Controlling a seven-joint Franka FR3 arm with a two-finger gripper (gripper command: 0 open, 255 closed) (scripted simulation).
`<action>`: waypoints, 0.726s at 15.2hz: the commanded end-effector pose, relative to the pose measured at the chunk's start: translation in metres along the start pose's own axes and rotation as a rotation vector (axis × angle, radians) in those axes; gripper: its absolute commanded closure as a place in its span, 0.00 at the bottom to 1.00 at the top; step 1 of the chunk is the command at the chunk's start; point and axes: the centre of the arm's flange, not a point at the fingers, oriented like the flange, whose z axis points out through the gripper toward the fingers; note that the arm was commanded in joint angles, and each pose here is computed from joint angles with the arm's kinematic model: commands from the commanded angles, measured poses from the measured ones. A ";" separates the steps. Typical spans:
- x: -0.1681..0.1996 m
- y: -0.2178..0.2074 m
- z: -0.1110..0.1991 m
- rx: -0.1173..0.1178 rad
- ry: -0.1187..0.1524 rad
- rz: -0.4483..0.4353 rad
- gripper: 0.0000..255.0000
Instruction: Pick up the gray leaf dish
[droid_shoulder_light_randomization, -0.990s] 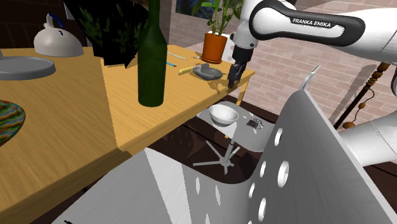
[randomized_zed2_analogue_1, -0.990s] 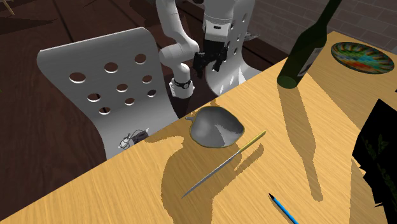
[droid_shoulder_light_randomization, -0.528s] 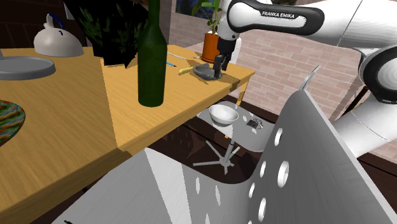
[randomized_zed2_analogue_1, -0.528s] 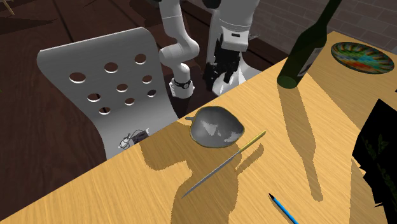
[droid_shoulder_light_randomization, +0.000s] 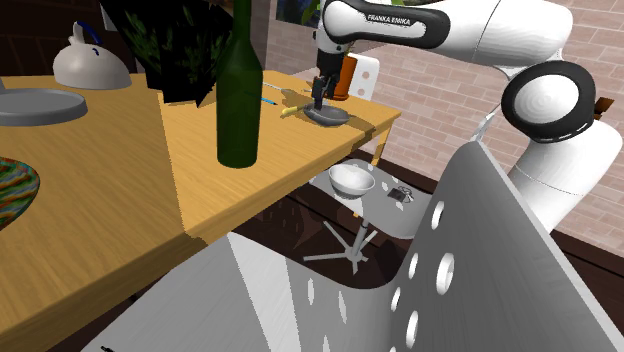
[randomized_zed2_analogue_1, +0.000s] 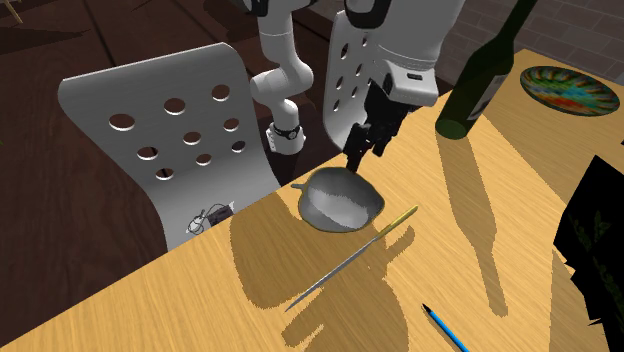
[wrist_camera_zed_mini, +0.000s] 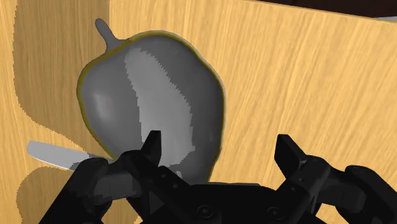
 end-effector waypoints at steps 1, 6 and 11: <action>0.005 0.000 0.008 -0.004 0.001 -0.002 0.00; 0.004 -0.006 0.034 -0.004 0.001 -0.002 0.00; 0.004 -0.007 0.036 -0.004 0.001 -0.002 1.00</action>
